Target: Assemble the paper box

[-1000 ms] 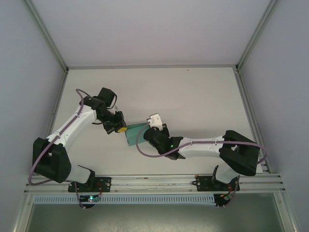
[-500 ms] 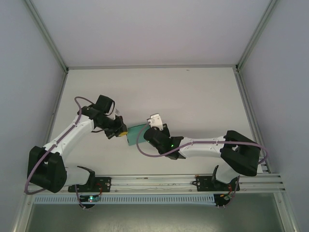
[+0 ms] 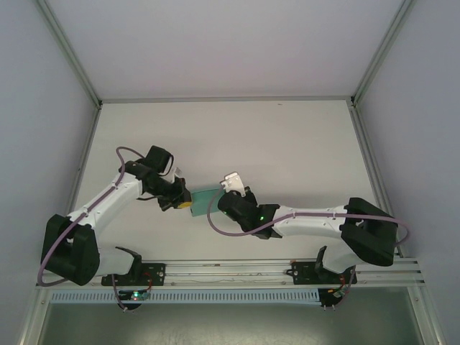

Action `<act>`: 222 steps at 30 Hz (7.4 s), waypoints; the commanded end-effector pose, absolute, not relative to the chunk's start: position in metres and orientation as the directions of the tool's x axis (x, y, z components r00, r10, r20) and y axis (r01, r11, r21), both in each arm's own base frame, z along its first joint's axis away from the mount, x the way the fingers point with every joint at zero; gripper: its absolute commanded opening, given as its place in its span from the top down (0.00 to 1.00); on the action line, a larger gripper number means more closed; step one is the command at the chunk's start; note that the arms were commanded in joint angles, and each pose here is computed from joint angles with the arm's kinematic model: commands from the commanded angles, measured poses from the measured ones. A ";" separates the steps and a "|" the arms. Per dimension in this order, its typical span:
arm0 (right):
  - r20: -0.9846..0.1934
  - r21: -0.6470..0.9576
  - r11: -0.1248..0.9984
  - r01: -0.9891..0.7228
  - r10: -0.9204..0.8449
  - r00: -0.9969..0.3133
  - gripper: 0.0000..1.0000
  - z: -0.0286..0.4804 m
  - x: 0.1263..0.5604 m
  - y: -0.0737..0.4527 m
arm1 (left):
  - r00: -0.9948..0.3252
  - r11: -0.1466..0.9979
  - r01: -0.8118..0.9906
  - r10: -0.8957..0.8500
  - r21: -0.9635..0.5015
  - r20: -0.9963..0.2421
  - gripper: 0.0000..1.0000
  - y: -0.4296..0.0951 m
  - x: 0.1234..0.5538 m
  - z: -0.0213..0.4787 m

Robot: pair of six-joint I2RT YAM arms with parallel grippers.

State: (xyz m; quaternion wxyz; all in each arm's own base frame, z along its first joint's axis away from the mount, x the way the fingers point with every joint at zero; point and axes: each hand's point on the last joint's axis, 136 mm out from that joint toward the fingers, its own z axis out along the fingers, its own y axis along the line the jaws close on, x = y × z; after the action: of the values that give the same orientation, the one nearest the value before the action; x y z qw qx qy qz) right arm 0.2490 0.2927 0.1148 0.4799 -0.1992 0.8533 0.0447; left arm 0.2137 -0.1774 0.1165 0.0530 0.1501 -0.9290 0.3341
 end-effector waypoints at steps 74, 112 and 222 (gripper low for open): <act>-0.589 0.152 0.910 -0.386 -0.231 -0.775 0.53 0.006 0.242 0.244 | -0.922 0.853 -0.387 -0.350 -0.350 0.167 0.77 -0.129 0.210 0.028; -0.562 0.254 0.873 -0.415 -0.216 -0.799 0.50 0.011 0.248 0.242 | -0.926 0.792 -0.258 -0.366 -0.553 -0.092 0.37 -0.142 0.248 0.138; -0.800 0.038 0.409 -0.912 -0.534 -0.273 0.01 0.160 0.255 0.322 | -0.848 0.890 -0.130 -0.328 -0.436 -0.416 0.00 -0.107 0.288 0.168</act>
State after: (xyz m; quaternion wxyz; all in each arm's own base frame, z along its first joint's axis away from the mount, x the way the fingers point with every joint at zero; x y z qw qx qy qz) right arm 0.2797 0.3087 0.1656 0.3996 -0.3479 0.8073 0.2597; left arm 0.2993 -0.1346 0.1733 -0.2343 0.1178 -0.9226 0.2829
